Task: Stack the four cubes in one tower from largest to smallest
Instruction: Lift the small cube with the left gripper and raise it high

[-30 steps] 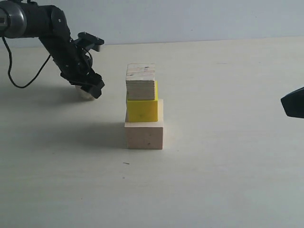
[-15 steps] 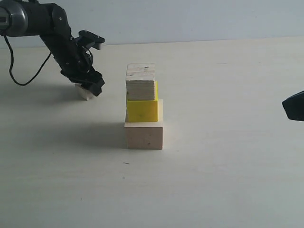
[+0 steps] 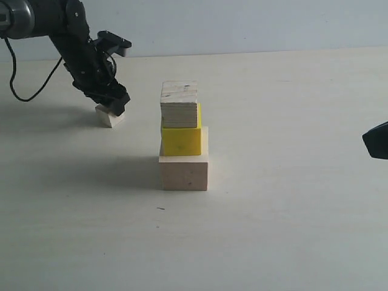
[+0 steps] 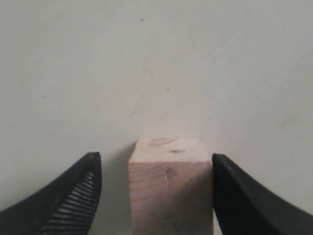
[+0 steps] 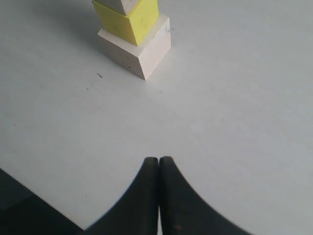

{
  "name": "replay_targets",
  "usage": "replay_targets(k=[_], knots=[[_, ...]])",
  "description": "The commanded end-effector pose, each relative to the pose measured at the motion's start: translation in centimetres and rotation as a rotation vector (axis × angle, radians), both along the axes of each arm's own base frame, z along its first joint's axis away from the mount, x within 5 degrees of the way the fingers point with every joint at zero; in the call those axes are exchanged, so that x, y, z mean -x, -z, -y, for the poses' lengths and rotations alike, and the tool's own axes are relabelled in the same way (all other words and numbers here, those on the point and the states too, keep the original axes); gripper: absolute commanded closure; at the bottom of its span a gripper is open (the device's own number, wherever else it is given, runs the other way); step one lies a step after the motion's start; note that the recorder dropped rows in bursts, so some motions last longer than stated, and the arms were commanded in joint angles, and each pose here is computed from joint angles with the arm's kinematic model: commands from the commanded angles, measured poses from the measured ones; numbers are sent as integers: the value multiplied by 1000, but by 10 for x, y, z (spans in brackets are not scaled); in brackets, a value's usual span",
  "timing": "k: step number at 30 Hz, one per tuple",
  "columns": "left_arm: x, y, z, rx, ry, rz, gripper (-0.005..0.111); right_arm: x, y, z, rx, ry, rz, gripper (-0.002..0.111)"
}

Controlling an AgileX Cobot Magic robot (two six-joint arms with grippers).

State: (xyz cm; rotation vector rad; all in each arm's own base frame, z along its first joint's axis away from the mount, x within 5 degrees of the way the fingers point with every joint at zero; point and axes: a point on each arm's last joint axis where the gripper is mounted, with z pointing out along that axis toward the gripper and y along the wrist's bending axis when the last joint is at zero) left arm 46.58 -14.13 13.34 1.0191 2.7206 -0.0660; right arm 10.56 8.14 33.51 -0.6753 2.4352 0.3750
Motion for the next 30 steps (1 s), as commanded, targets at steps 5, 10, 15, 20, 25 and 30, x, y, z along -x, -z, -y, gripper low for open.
replay_targets(k=[5,10,15,20,25,30], knots=[[-1,-7,19,-17,-16,-18,45,2,1,-1,-16,-7,-19,108],[-4,1,21,-86,-9,-51,45,4,2,-1,-8,-12,-35,108],[-6,4,15,-156,-44,-30,45,4,2,0,-4,-13,-42,108],[-6,6,19,-117,-54,-38,45,4,2,-1,-6,-13,-41,108],[-3,11,27,-97,-45,-59,45,4,1,-1,-10,-12,-35,108],[-1,20,28,-111,-37,-91,45,4,2,-1,-9,-12,-36,108]])
